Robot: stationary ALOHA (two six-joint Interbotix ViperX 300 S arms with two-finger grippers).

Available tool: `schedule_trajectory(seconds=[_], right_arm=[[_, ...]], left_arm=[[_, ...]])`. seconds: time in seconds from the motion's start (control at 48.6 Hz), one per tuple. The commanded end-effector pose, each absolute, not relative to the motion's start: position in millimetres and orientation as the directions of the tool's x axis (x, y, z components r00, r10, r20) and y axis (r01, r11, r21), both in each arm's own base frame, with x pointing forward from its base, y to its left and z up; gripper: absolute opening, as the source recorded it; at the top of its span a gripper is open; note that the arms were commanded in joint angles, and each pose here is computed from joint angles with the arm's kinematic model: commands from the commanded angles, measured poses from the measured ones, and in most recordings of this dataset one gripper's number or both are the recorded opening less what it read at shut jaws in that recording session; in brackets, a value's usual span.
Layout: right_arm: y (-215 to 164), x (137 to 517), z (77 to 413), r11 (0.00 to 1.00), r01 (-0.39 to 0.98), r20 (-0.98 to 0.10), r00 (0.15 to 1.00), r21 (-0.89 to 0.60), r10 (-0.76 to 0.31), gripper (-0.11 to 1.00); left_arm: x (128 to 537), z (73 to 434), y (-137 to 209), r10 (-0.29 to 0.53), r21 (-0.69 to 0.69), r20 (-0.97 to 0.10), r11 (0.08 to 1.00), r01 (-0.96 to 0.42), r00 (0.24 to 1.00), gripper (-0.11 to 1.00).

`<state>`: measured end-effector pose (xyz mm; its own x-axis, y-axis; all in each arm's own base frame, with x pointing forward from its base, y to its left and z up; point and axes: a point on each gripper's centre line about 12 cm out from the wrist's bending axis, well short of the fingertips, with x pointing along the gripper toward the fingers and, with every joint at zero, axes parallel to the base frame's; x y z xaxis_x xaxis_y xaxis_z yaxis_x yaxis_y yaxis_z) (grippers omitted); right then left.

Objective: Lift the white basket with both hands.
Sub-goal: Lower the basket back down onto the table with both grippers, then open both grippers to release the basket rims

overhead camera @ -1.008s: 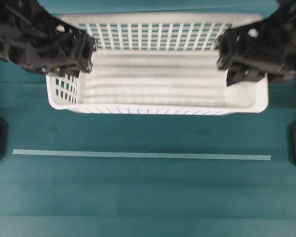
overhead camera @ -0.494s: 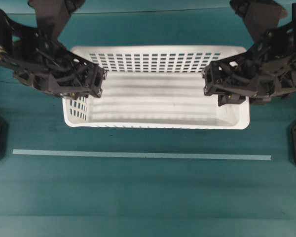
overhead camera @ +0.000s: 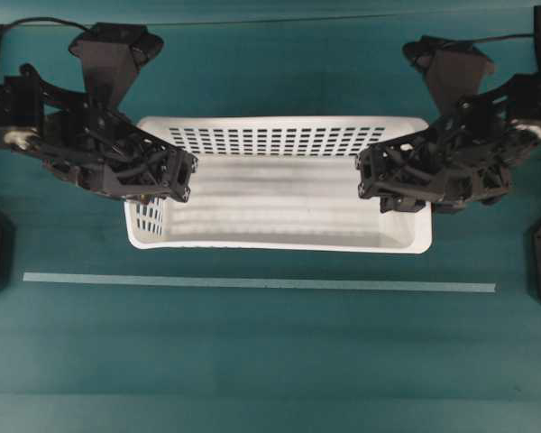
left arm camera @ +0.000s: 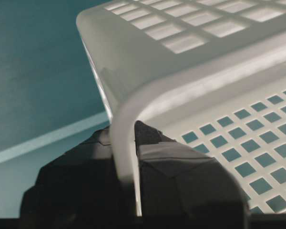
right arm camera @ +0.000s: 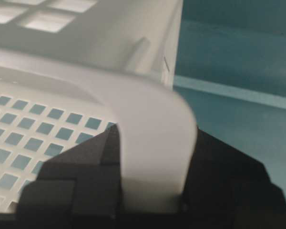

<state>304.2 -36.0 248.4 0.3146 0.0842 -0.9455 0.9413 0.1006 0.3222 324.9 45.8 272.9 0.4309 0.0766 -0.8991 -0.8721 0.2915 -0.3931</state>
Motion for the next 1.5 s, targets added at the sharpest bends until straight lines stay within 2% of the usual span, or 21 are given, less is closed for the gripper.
schedule_trajectory(seconds=[0.0,0.37,0.576,0.761,1.07,1.481], right_arm=[[-27,311,229,0.185,0.939,-0.956,0.276,0.29,0.098,0.2],[-19,317,190,0.201,0.95,-0.97,0.22,0.238,0.107,0.2],[-16,316,170,0.181,0.942,-0.958,0.267,0.283,0.108,0.2],[-8,309,152,0.176,0.951,-0.964,0.233,0.253,0.128,0.2],[-10,317,137,0.186,0.952,-0.967,0.225,0.244,0.12,0.19],[-26,318,138,0.201,0.949,-0.967,0.224,0.245,0.12,0.19]], left_arm=[[328,266,44,0.077,-0.392,-0.898,0.306,-0.868,0.432,-0.01],[326,218,41,0.067,-0.345,-0.922,0.31,-0.886,0.382,-0.01],[325,201,34,0.056,-0.331,-0.928,0.326,-0.885,0.368,-0.01],[329,188,28,0.048,-0.337,-0.928,0.31,-0.889,0.369,-0.01],[332,173,30,0.05,-0.36,-0.92,0.282,-0.889,0.389,-0.01],[335,170,33,0.055,-0.381,-0.911,0.268,-0.885,0.409,-0.01]])
